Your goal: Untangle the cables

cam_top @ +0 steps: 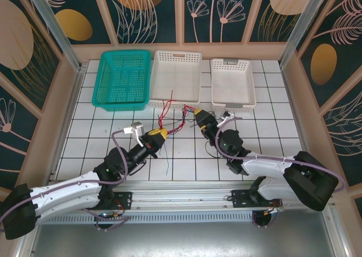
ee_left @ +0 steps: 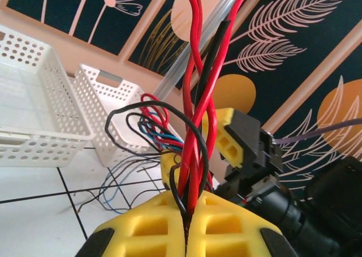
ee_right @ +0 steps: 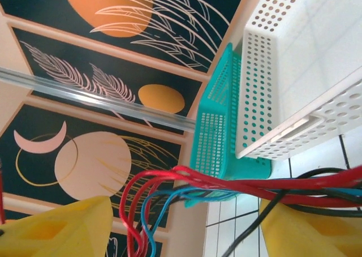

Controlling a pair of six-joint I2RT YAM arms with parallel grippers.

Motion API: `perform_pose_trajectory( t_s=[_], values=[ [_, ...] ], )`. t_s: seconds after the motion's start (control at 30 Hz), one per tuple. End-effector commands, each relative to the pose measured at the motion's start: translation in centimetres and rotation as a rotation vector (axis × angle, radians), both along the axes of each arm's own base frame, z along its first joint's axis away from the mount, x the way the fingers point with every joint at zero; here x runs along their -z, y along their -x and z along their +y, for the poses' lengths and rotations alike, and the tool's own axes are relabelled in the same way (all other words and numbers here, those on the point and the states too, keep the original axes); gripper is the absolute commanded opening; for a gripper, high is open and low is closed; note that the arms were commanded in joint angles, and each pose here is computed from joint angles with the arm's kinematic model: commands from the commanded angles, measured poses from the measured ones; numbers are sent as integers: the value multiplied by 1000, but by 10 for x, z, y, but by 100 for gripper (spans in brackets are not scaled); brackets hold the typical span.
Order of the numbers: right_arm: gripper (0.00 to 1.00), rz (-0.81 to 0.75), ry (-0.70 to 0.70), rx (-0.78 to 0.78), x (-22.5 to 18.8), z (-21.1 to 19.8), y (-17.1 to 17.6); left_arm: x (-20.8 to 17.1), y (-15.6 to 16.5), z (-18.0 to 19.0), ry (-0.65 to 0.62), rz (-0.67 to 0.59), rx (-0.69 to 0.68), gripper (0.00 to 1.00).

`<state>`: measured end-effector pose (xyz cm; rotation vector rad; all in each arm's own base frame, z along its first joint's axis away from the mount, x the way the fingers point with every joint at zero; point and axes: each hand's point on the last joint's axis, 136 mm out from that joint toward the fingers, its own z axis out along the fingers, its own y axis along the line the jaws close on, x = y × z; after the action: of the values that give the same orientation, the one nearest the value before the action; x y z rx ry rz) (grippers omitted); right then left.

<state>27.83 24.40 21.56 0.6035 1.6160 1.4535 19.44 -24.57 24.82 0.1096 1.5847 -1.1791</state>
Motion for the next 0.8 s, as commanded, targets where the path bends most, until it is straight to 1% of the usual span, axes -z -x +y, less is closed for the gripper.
perform_pose_trajectory(
  t_s=[0.0,0.1,0.2,0.37,0.53,0.63,0.77],
  values=[
    [65,41,-52,21,6,-9,-4,-25,12,0,96,-58,51,0],
    [61,49,-58,19,5,-10,-8,-29,15,-1,107,-67,74,0],
    [63,58,-52,-2,4,-6,-11,-31,20,-2,117,-73,94,0],
    [75,82,-51,-39,8,4,-14,-33,23,-3,117,-84,110,0],
    [78,90,-69,-94,9,17,-14,-39,24,-2,118,-98,106,0],
    [82,102,-83,-107,13,22,-16,-41,25,-3,125,-104,113,0],
    [87,102,-115,-169,14,33,-12,-44,24,1,133,-111,88,0]
  ],
)
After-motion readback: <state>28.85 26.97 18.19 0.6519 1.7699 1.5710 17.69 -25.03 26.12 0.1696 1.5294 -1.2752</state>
